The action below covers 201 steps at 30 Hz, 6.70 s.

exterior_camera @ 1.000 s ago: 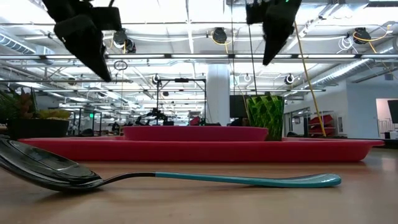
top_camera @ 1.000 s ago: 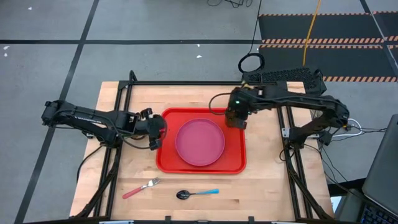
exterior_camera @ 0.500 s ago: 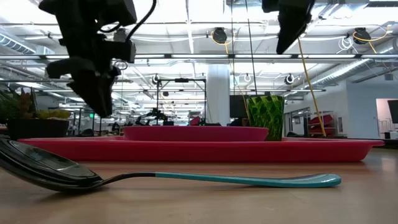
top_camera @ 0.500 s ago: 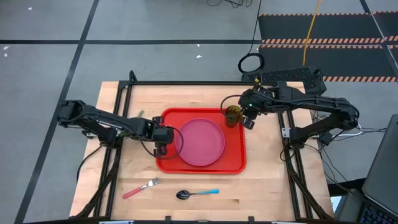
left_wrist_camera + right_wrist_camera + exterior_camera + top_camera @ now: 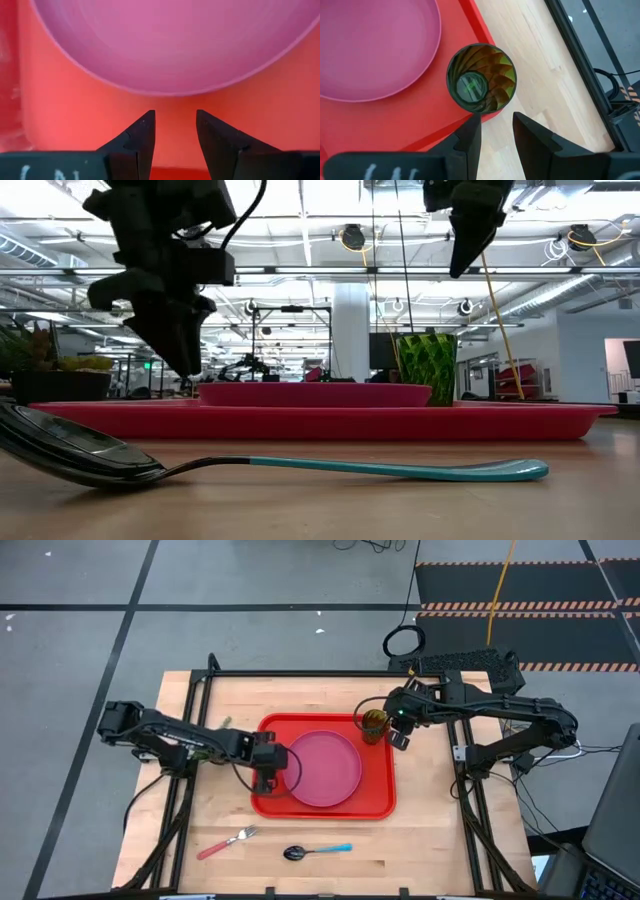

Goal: Pick and place plate/cup/fork/spoon on tray
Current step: Adjust the pink plate on the red tray, then put the pink fork on the red tray to the left of the pink plate

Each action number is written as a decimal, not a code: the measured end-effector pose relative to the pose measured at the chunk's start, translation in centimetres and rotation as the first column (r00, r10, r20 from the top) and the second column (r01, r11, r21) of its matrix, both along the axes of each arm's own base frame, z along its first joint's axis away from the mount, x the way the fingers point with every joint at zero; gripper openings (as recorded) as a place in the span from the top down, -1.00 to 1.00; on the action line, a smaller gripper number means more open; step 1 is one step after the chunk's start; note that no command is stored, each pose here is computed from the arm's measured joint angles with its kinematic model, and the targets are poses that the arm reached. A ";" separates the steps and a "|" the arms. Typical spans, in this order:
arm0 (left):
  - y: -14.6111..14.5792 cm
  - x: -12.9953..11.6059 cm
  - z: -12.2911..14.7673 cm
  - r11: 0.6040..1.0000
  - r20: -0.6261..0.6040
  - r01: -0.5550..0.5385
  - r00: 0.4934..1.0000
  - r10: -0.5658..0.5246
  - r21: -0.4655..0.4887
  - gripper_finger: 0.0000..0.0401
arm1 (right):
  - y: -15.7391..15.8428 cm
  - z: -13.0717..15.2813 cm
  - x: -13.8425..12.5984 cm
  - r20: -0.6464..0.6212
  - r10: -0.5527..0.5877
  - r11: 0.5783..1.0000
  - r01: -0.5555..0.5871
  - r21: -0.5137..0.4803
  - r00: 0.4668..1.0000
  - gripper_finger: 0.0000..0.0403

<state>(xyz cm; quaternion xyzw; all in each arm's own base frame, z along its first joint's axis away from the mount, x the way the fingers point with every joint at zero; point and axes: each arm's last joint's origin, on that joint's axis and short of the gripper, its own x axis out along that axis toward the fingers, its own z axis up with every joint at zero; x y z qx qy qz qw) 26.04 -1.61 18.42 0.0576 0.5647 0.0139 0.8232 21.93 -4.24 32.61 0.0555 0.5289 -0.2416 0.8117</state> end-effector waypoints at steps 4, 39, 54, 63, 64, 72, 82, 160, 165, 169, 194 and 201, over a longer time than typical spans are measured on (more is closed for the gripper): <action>0.6 0.0 -0.3 0.999 -0.020 -0.001 1.000 0.001 -0.033 0.28 | 0.0 0.0 0.0 0.003 0.004 1.000 -0.004 0.013 1.000 0.47; 2.5 1.0 -3.1 1.000 -0.121 -0.002 0.993 0.002 -0.002 0.28 | 0.0 0.1 0.2 0.032 -0.006 1.000 0.005 0.027 0.999 0.47; 2.5 1.9 -2.6 1.000 -0.027 -0.009 1.000 0.009 -0.002 0.28 | 0.0 0.1 0.2 0.034 -0.013 0.999 0.012 0.029 0.999 0.48; 2.5 2.2 -2.5 1.000 0.009 -0.016 1.000 0.016 -0.004 0.28 | 0.0 0.2 0.5 0.060 -0.012 1.000 0.010 0.025 0.998 0.48; 2.5 2.2 -2.5 1.000 0.009 -0.017 1.000 0.017 -0.004 0.28 | 0.0 0.2 0.5 0.060 -0.011 1.000 0.010 0.025 0.998 0.48; 2.5 2.2 -2.5 0.999 0.012 -0.032 0.999 0.032 -0.011 0.28 | -0.1 0.4 1.0 0.115 0.013 1.000 -0.013 0.004 0.993 0.48; 2.5 2.4 -2.4 0.998 0.040 -0.063 0.997 0.064 -0.025 0.28 | -0.2 0.8 1.6 0.167 0.059 0.998 -0.055 -0.033 0.984 0.48; -18.9 -5.3 3.7 0.761 -0.485 -0.641 0.699 0.526 -0.100 0.28 | 0.4 1.6 3.7 0.314 0.381 0.924 -0.343 -0.170 0.870 0.48; -18.9 -5.0 3.7 0.758 -0.453 -0.642 0.713 0.535 -0.114 0.28 | 0.8 -0.2 4.0 0.318 0.376 0.926 -0.345 -0.150 0.870 0.48; -18.8 -4.8 3.7 0.763 -0.415 -0.636 0.729 0.545 -0.116 0.28 | 1.2 -1.3 4.2 0.329 0.376 0.926 -0.347 -0.146 0.866 0.48; -19.9 -4.7 1.4 0.759 -0.466 -0.650 0.685 0.559 -0.045 0.28 | 2.6 -0.3 3.7 0.380 0.402 0.916 -0.370 -0.157 0.833 0.48; -20.4 -4.8 0.2 0.791 -0.507 -0.611 0.685 0.523 -0.010 0.28 | 2.6 -0.4 3.6 0.376 0.401 0.916 -0.370 -0.155 0.835 0.48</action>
